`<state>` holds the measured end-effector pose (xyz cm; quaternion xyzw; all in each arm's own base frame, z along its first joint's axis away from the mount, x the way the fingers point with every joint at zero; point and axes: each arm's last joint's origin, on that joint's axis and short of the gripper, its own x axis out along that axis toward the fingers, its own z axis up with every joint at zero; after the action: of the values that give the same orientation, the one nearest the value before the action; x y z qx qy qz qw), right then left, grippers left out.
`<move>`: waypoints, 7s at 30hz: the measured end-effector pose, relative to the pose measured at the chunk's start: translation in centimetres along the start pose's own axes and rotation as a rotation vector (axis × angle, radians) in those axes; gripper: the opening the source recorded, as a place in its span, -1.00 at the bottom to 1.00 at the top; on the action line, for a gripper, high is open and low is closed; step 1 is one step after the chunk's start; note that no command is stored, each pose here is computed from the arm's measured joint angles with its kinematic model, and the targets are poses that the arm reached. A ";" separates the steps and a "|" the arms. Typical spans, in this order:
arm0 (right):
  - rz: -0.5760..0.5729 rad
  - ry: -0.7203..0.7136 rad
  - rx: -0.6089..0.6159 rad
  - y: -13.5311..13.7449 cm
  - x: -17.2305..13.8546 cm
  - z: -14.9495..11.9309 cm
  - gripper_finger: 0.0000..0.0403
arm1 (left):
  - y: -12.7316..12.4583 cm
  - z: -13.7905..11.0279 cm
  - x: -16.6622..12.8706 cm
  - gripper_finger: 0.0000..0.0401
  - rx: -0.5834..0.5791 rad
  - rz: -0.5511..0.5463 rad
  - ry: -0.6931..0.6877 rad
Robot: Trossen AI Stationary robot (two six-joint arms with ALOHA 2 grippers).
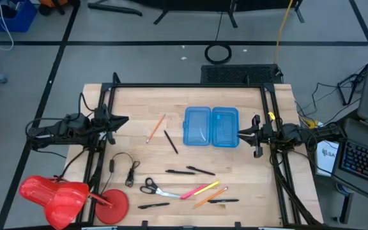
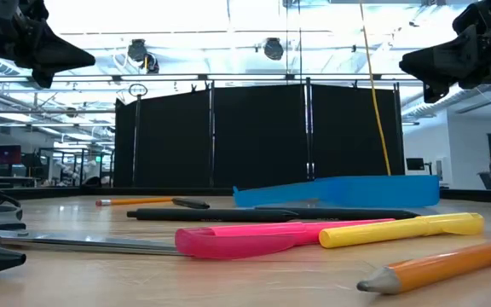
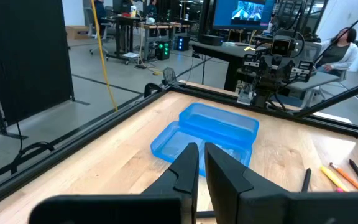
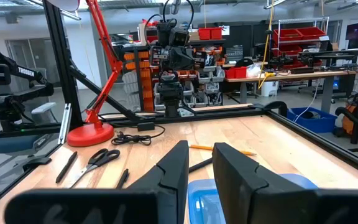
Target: Pick & place school supplies into a supply box
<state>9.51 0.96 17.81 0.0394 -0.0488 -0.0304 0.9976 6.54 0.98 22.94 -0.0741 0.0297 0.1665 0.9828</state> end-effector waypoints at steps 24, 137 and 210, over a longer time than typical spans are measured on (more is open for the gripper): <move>0.000 0.000 0.000 0.0 0.0 0.0 -0.67 | 0.0 0.0 0.0 -0.85 0.000 0.000 0.000; 0.039 1.010 0.085 8.8 19.4 -2.2 -0.24 | -2.3 2.4 4.5 -0.85 0.183 -0.159 -0.142; 0.042 1.175 0.047 9.6 20.4 -8.3 -0.65 | -2.3 2.1 4.5 -0.85 0.022 -0.173 -0.096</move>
<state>31.15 9.78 12.27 0.0706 0.5109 0.0175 0.8566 11.64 0.59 24.99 -0.0576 -0.0224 0.0840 0.9945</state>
